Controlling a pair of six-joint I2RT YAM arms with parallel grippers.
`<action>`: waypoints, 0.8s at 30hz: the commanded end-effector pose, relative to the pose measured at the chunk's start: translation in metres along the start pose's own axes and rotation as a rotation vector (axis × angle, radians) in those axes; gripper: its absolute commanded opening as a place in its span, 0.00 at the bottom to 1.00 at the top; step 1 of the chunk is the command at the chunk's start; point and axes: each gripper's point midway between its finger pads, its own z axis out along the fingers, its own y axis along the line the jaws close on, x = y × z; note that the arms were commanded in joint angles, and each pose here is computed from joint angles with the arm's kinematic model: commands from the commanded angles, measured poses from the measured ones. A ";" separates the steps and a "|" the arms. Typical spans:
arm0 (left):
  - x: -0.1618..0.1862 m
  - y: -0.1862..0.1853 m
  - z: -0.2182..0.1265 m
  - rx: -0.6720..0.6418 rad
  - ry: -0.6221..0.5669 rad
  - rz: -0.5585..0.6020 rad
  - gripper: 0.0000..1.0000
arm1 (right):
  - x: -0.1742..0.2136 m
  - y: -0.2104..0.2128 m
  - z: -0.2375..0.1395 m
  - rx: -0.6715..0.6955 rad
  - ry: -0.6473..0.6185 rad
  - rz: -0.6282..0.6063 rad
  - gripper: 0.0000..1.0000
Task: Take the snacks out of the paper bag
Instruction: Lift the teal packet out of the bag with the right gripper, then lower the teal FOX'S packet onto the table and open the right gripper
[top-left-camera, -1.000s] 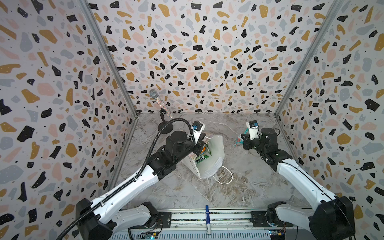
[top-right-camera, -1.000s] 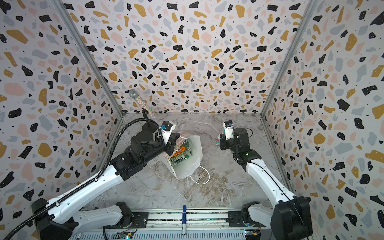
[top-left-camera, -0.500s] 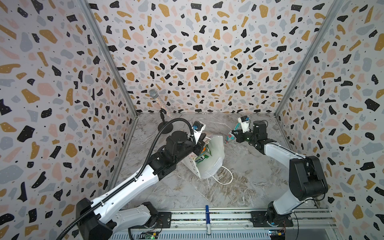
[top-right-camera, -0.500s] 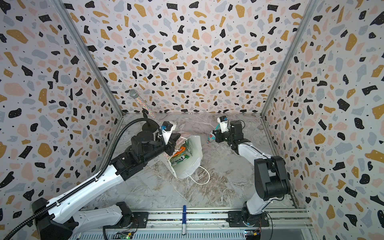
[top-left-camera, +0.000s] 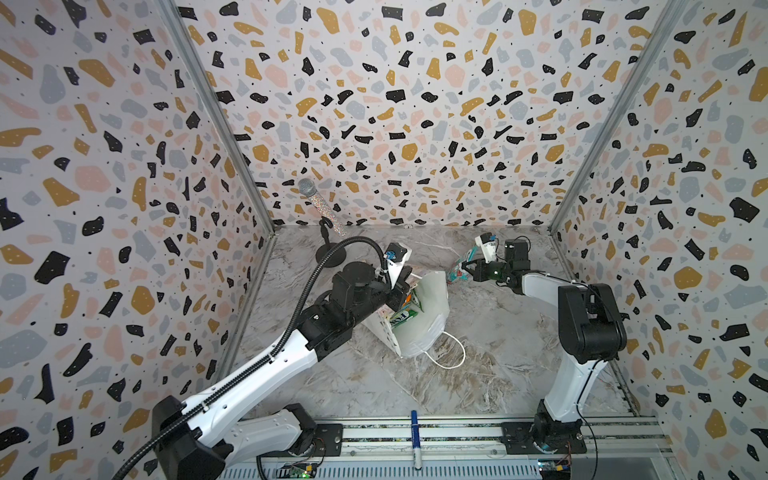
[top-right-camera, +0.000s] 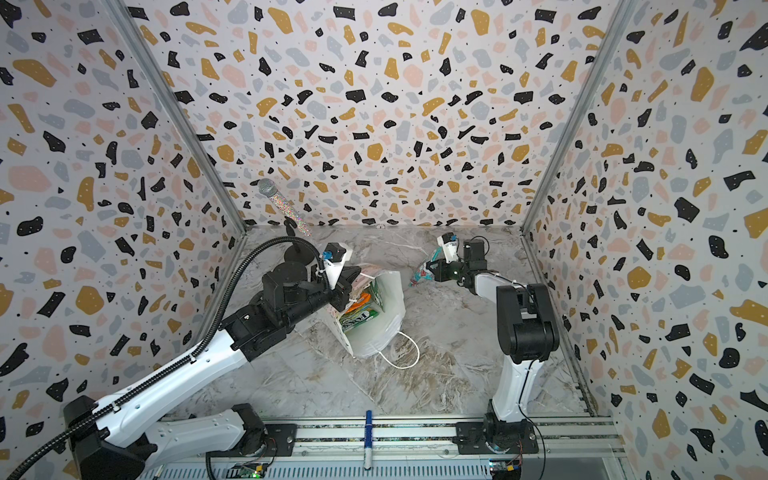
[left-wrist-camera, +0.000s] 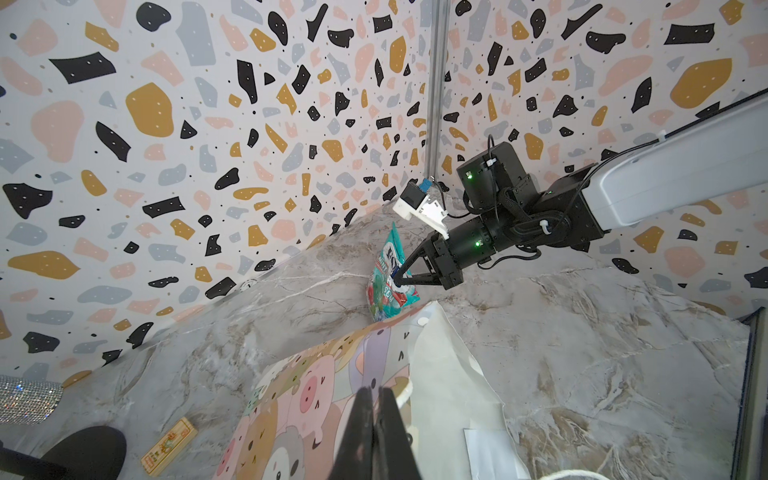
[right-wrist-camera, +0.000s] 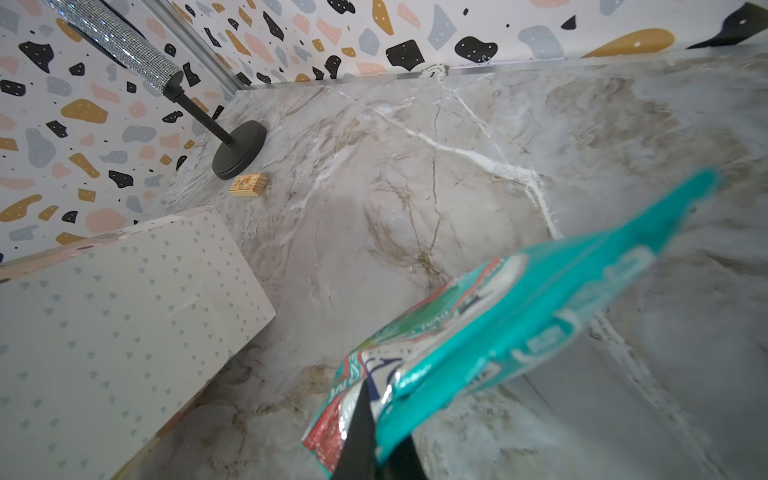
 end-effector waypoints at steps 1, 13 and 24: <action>-0.006 0.003 0.002 -0.015 -0.037 0.009 0.00 | 0.009 -0.011 -0.006 0.020 0.035 0.019 0.00; -0.006 0.003 0.002 -0.015 -0.036 0.007 0.00 | 0.025 -0.055 -0.011 0.197 0.076 0.062 0.04; -0.005 0.004 0.002 -0.018 -0.031 0.006 0.00 | 0.018 -0.062 -0.023 0.285 0.056 0.073 0.33</action>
